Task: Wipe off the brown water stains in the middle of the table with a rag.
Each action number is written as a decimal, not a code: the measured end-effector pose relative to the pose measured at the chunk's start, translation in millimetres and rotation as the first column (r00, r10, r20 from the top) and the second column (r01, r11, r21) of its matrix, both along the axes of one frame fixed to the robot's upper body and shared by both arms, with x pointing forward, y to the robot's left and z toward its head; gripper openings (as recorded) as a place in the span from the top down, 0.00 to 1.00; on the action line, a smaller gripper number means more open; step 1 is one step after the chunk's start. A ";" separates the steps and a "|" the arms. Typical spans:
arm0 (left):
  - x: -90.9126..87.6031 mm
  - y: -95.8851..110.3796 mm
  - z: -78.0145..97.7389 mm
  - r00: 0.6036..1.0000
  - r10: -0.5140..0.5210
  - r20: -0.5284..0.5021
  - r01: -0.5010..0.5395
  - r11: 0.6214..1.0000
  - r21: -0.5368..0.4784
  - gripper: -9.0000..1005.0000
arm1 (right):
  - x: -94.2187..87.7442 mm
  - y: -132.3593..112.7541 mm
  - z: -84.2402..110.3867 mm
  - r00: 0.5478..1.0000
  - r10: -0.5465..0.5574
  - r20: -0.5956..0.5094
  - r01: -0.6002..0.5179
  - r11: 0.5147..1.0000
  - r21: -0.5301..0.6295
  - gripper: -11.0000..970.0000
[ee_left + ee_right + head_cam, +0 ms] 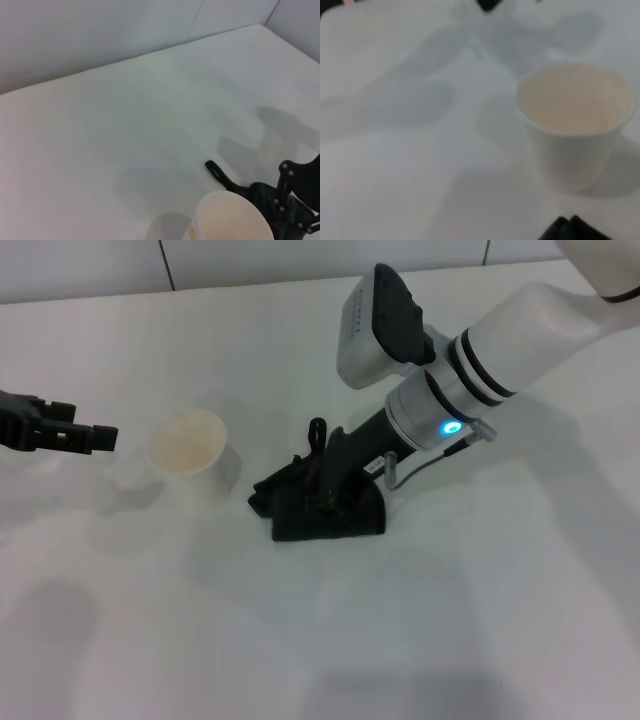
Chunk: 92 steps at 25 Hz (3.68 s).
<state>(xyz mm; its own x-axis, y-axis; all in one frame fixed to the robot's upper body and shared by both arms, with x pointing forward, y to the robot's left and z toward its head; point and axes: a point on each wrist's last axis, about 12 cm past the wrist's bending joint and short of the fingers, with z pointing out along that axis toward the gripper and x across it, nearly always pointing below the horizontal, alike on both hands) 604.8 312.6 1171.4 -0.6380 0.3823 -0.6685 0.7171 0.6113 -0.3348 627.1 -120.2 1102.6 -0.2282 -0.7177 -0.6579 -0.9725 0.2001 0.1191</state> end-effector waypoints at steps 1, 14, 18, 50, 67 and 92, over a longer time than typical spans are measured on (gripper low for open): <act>0.3 0.1 0.2 1.000 0.000 0.001 0.000 1.000 0.000 0.11 | -0.5 -1.1 -0.8 1.000 0.000 -0.007 0.000 1.000 -0.013 0.87; 1.0 1.2 0.3 1.000 0.006 0.004 -0.006 1.000 0.005 0.11 | -10.4 -31.7 2.9 0.991 0.043 -0.124 -0.049 0.998 -0.043 0.87; 1.0 0.7 0.1 1.000 0.005 0.004 -0.005 1.000 0.004 0.11 | -7.6 -36.2 3.8 0.993 0.018 -0.115 -0.022 0.999 -0.038 0.86; 3.9 -4.4 1.2 1.000 -0.002 0.012 0.002 1.000 0.007 0.11 | 7.4 -136.1 21.9 0.943 -0.329 -0.056 0.329 0.944 -0.014 0.84; 4.6 -5.9 0.5 1.000 -0.002 0.013 0.002 1.000 0.010 0.11 | 0.9 -148.5 17.1 0.935 -0.350 -0.055 0.351 0.936 0.002 0.59; -22.9 -2.6 5.3 0.986 -0.047 -0.158 0.033 0.995 -0.090 0.11 | -28.9 -201.7 24.8 0.900 -0.435 -0.014 0.419 0.857 0.300 0.11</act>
<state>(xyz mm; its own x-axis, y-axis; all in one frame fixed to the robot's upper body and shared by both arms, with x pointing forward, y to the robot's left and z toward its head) 581.9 310.1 1176.7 -0.7247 0.3546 -0.5908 0.6732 0.5473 -0.4973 598.2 -321.9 1127.4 -0.4282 -0.3340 -0.8397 -0.8057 0.5619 0.1874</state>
